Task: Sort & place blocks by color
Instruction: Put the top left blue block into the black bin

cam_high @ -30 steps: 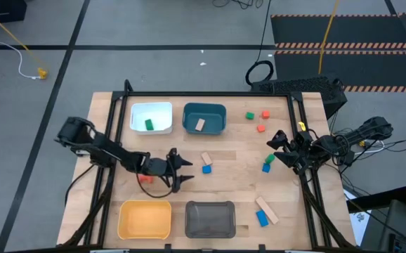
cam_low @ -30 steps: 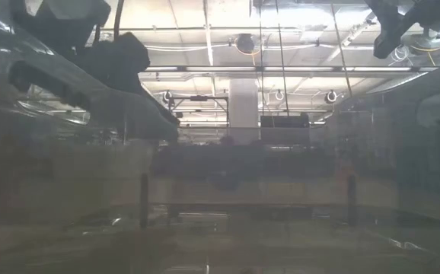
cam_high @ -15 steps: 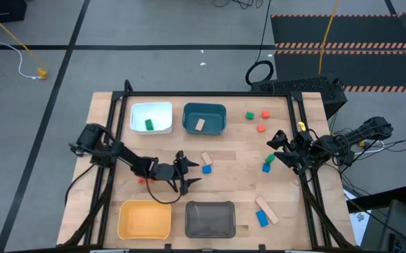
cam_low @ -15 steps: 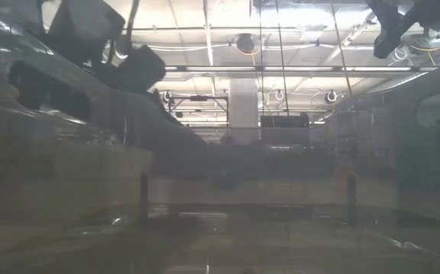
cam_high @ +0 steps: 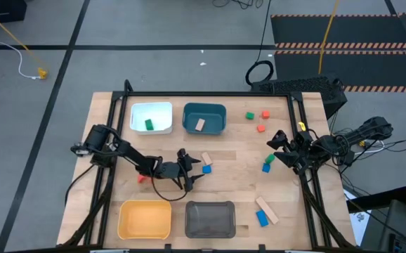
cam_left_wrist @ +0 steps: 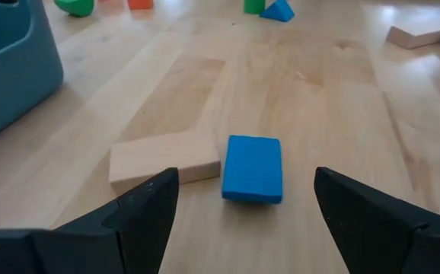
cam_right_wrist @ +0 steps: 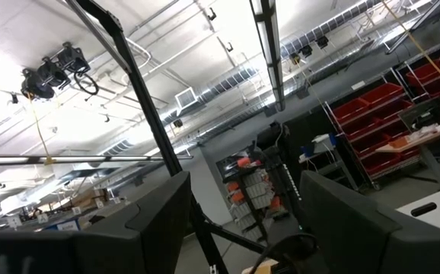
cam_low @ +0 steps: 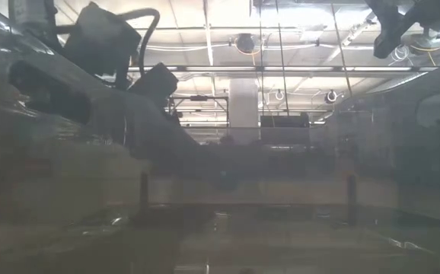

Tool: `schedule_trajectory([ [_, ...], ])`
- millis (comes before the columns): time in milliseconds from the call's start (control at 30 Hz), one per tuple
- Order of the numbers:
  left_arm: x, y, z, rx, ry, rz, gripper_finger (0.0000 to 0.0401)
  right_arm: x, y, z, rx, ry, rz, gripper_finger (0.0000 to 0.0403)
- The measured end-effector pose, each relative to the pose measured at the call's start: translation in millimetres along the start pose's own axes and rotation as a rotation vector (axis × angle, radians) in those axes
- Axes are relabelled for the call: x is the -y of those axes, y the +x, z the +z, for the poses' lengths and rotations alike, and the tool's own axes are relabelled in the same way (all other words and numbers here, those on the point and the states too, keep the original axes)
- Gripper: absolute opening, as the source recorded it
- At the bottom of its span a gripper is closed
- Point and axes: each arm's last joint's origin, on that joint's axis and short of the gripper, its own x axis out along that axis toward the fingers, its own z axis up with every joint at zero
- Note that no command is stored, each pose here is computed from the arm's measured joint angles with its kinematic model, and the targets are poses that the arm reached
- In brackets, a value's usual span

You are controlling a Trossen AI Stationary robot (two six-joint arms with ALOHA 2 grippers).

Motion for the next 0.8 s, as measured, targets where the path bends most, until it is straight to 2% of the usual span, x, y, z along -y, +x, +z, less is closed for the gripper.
schedule_trajectory([
  [200, -1.7, 1.0, -1.3, -0.025, -0.009, -0.036, 0.0308, 0.0, 0.0, -0.1, -0.001, 0.000, 0.000, 0.0242],
  [800, 1.2, 4.1, 3.0, -0.025, -0.004, -0.043, 0.0308, 0.1, 0.0, -0.1, -0.001, 0.000, 0.000, 0.0242],
])
